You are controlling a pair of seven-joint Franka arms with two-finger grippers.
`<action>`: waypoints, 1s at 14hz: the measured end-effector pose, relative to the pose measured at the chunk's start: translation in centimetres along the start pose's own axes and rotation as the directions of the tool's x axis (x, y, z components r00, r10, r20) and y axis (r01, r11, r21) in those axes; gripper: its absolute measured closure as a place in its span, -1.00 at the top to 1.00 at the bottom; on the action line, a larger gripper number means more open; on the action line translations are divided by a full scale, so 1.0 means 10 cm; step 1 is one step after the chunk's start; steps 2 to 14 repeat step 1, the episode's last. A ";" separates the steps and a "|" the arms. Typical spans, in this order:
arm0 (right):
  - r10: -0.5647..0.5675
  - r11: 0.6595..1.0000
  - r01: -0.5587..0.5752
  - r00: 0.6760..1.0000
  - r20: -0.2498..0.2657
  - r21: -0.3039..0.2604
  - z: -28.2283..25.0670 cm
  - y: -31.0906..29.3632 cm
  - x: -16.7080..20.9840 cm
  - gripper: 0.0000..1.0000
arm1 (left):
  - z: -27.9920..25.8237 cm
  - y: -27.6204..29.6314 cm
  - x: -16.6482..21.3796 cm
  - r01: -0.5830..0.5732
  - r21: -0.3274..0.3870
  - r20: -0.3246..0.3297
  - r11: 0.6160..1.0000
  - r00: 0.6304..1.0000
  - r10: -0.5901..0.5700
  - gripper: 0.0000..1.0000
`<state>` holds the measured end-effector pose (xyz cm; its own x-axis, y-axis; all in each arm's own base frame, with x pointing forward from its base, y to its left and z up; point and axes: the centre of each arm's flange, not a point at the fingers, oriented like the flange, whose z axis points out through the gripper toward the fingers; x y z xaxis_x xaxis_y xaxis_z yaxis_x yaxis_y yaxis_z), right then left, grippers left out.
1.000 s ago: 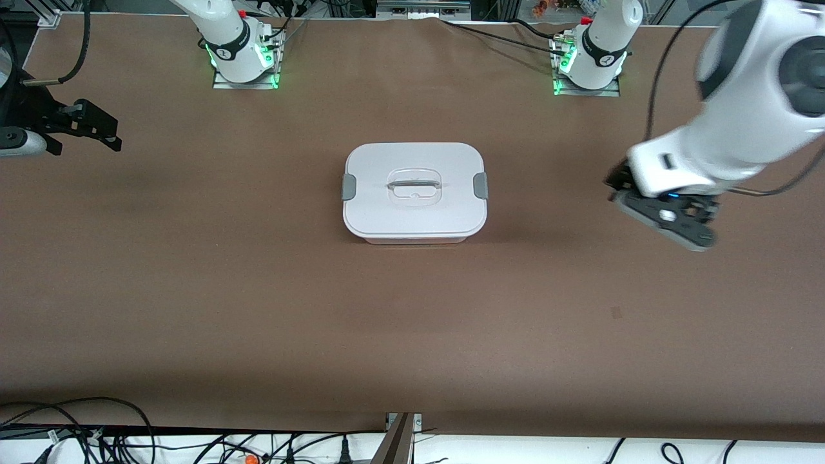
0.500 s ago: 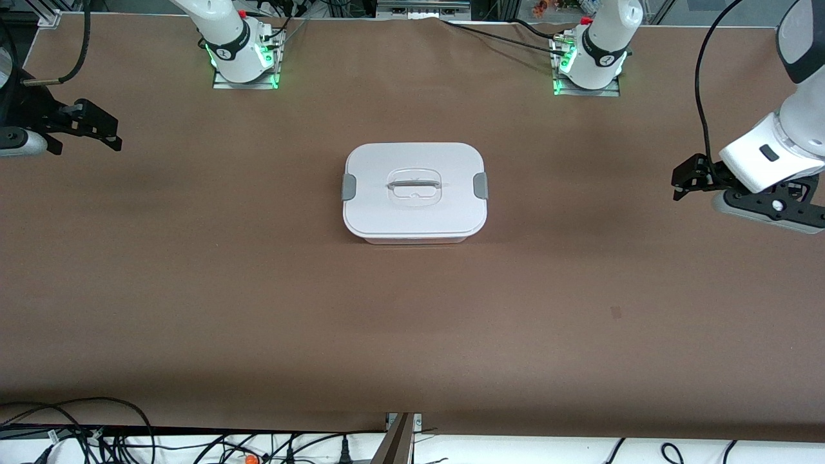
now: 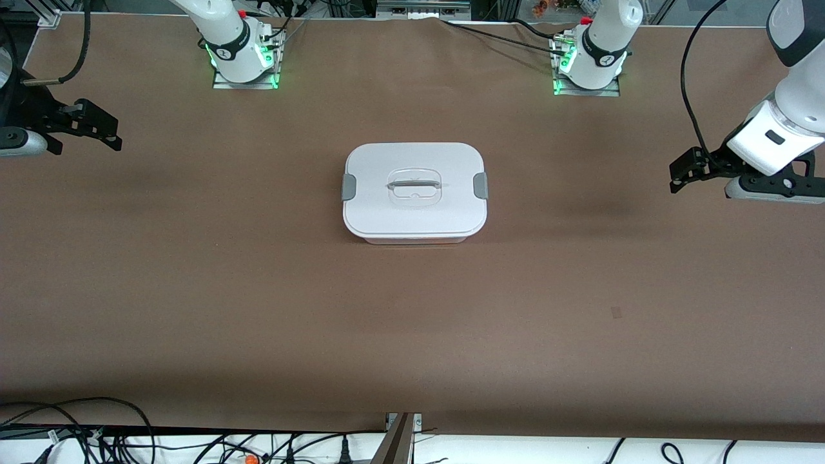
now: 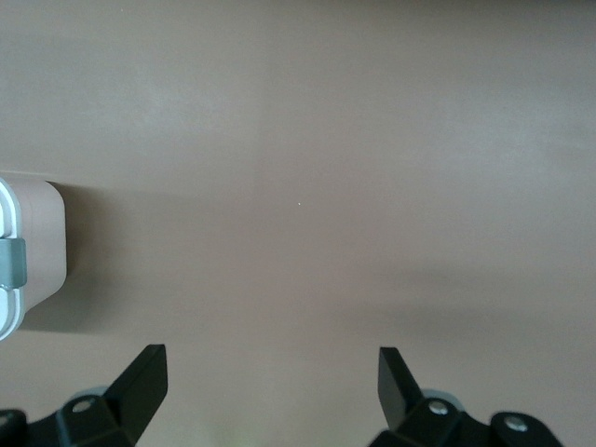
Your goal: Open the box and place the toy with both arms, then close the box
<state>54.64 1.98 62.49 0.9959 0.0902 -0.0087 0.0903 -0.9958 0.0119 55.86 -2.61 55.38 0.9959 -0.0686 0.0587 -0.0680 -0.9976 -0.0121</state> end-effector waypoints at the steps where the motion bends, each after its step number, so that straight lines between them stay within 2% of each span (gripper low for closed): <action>1: 0.000 1.000 0.000 1.000 0.000 0.000 0.00 0.00 0.00 1.00 | 0.00 0.03 -0.01 -0.002 0.000 0.004 1.000 1.000 0.002 1.00; 14: 0.000 1.000 0.000 1.000 0.000 0.000 0.00 0.00 0.00 1.00 | 0.00 0.03 -0.01 -0.002 0.000 0.004 1.000 1.000 0.002 1.00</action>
